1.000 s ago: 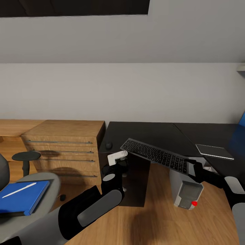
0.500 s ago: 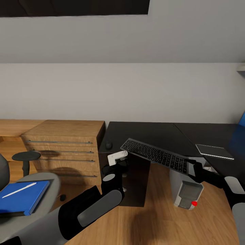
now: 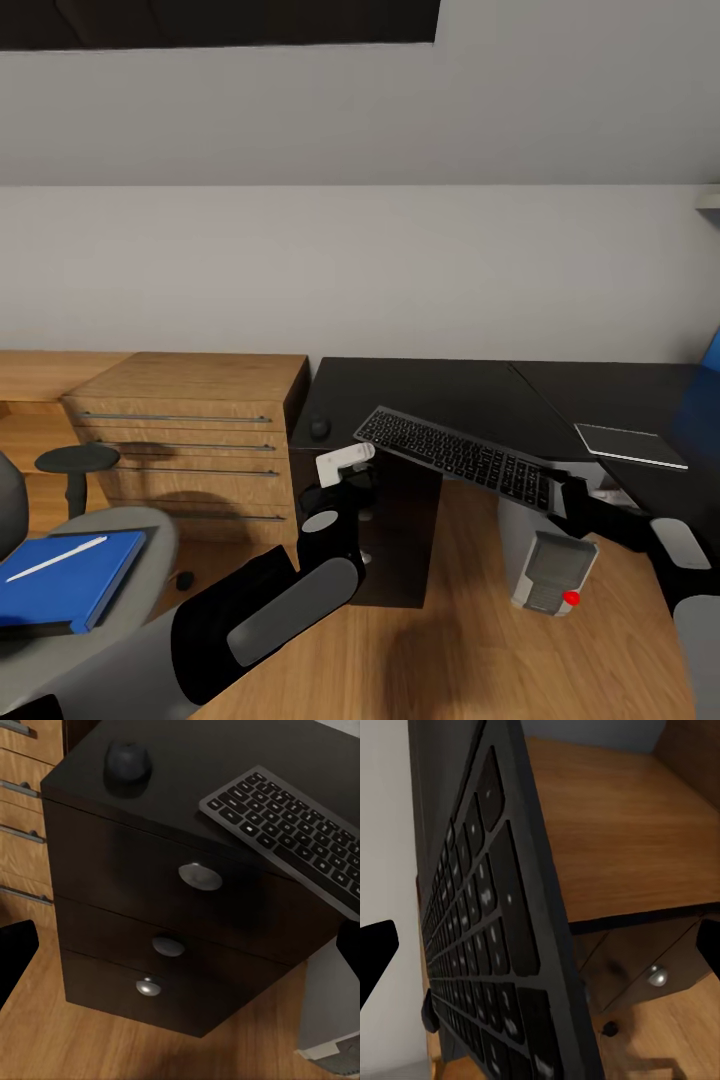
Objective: In the bedroom, organize the workspace by keeping the computer under the desk, ensuring the monitor is on the desk, placing the keyboard on the desk next to the monitor, placing the mouse on the desk next to the keyboard, moving the folder from the swivel chair onto the desk next to the mouse, stacking the notebook on top of the folder with the pen on top of the notebook, and positioning the swivel chair next to the desk.
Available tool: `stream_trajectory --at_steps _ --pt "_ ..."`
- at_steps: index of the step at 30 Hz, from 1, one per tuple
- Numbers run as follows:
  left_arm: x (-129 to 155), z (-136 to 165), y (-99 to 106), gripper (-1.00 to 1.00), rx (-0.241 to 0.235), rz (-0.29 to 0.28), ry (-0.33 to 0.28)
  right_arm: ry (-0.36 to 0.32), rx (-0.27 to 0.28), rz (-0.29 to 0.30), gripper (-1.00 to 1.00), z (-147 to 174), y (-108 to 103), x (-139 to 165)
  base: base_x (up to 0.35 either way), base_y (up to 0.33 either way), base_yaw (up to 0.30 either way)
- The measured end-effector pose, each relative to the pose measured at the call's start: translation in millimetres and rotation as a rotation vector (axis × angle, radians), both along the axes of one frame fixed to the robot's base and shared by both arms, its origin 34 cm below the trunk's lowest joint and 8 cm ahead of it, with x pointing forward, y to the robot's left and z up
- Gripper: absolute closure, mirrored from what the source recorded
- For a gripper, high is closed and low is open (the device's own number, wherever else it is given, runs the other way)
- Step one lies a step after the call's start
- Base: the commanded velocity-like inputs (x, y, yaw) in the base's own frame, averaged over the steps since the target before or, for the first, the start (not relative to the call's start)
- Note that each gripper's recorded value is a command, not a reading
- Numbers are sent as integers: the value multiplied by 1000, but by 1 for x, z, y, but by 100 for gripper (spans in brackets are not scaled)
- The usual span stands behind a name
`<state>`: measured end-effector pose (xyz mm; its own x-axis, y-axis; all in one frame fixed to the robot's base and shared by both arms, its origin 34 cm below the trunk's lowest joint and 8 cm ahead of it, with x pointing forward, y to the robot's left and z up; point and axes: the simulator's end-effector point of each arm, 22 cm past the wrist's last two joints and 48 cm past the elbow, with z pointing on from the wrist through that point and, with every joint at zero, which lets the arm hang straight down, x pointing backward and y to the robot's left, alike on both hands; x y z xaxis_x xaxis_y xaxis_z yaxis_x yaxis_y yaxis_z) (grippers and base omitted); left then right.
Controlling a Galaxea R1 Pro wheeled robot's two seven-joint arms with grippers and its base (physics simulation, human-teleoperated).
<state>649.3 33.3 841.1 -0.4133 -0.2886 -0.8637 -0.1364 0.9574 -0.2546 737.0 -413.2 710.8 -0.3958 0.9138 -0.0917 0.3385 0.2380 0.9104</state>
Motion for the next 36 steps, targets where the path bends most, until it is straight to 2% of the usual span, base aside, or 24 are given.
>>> stream_trajectory --at_steps 7,24,25,28,30,36 --pt "0 0 0 -100 1 1 0 4 4 18 -100 -3 13 2 0 0 0" --pt "0 0 1 -100 2 1 0 4 5 22 -100 -3 15 2 0 0 0" --pt "0 0 1 -100 2 1 0 4 5 22 100 -3 15 2 0 0 0" --pt "0 0 1 -100 2 1 0 4 5 22 100 -3 15 2 0 0 0" --pt "0 0 1 -100 2 2 -1 -11 24 16 100 1 15 4 0 0 0" --pt "0 0 1 -100 2 2 0 -2 13 19 100 -1 15 3 0 0 0"
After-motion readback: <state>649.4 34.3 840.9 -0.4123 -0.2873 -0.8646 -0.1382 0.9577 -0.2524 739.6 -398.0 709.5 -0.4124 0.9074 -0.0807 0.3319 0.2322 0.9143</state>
